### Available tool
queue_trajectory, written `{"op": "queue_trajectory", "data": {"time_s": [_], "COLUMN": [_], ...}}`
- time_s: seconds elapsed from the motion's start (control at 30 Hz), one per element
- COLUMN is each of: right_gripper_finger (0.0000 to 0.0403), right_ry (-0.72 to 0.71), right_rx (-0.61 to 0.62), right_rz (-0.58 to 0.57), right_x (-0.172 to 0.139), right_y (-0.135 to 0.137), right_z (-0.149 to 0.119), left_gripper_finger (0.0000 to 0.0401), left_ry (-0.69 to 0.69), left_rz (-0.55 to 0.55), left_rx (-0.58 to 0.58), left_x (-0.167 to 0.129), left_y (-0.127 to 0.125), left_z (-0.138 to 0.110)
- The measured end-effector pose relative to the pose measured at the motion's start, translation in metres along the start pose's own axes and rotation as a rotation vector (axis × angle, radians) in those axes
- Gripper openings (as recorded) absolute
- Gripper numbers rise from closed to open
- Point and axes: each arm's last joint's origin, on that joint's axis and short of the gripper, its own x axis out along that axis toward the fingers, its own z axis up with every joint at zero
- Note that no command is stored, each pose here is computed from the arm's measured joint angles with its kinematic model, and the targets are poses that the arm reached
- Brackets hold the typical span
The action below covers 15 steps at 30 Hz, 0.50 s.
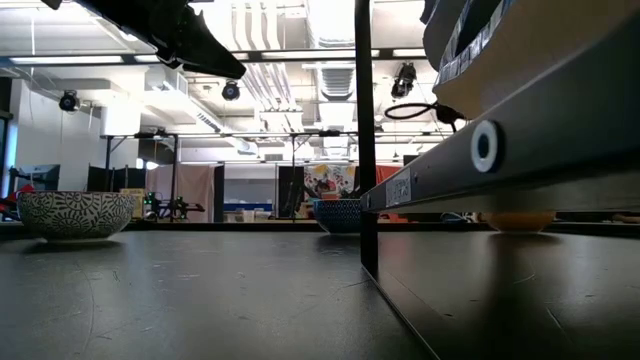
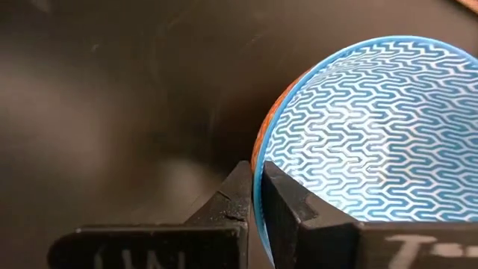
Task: Place and stack bowls onto a shelf
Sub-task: Put the blue bowl on the shelf
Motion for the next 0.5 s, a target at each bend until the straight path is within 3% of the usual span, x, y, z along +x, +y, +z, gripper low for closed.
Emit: {"op": "queue_trajectory", "data": {"time_s": [0.23,0.5], "right_gripper_finger": [0.001,0.0009], "right_ry": [0.103,0.059], "right_rx": [-0.009,-0.001], "right_rz": [0.055,0.157], "right_x": [-0.02,-0.047], "right_y": [0.001,0.026], "right_z": [-0.011,-0.021], "left_gripper_finger": [0.0169,0.0169], "left_ry": [0.001,0.0], "left_rz": [0.0,0.0], "left_rx": [0.0,0.009], "left_x": [0.0,0.0], "left_y": [0.0,0.0], "left_z": [0.0,0.0]}}
